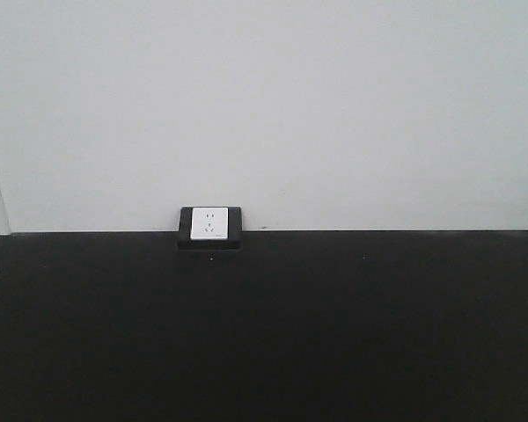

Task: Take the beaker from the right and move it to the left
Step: 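Lift the held beaker off the bench with the right gripper, then drive the base to the bench with white trays, holding the beaker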

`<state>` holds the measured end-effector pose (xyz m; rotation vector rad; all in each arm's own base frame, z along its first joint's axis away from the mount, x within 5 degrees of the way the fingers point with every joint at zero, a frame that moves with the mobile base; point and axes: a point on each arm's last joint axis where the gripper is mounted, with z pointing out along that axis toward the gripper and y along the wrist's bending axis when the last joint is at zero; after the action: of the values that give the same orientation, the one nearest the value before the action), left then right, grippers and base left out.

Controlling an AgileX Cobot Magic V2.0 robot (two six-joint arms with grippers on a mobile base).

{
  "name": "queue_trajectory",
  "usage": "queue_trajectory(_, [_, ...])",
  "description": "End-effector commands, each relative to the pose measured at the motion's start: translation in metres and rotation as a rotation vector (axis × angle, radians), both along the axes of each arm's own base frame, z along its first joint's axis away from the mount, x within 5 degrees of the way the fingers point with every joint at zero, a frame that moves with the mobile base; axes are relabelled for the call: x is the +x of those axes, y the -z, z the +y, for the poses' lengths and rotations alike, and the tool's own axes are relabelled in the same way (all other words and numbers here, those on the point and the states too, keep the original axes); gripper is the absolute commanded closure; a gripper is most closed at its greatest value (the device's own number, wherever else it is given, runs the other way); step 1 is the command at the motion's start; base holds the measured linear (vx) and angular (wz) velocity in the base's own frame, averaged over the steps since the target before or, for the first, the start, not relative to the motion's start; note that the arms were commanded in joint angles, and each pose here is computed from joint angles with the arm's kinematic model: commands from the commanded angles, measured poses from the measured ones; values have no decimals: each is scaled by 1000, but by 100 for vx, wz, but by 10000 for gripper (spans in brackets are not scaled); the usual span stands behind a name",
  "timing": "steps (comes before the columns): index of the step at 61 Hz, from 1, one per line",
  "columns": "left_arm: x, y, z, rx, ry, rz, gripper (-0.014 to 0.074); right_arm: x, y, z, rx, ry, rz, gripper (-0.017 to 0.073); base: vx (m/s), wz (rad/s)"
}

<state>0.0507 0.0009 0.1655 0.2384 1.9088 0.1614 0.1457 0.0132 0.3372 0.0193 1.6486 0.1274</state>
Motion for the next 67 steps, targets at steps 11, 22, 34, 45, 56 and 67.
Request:
queue_trajectory(11, [2, -1, -1, -3, 11, -64, 600, -2, -14, 4, -3, -43, -69, 563, 0, 0])
queue_trajectory(22, [2, -1, -1, -3, 11, -64, 600, -2, -14, 4, -3, -43, -69, 563, 0, 0])
queue_trajectory(34, [2, -1, -1, -3, 11, -64, 600, -2, -14, 4, -3, -43, -69, 563, 0, 1])
queue_trajectory(45, [2, -1, -1, -3, 11, -64, 600, -2, -14, 4, -3, -43, -69, 563, -1, 4])
queue_trajectory(56, [2, -1, -1, -3, 11, -64, 600, -1, -14, 4, -3, -43, -68, 563, -4, 3])
queue_trajectory(67, [2, -1, -1, -3, 11, -64, 600, -1, -14, 4, -3, -43, -68, 563, -11, 6])
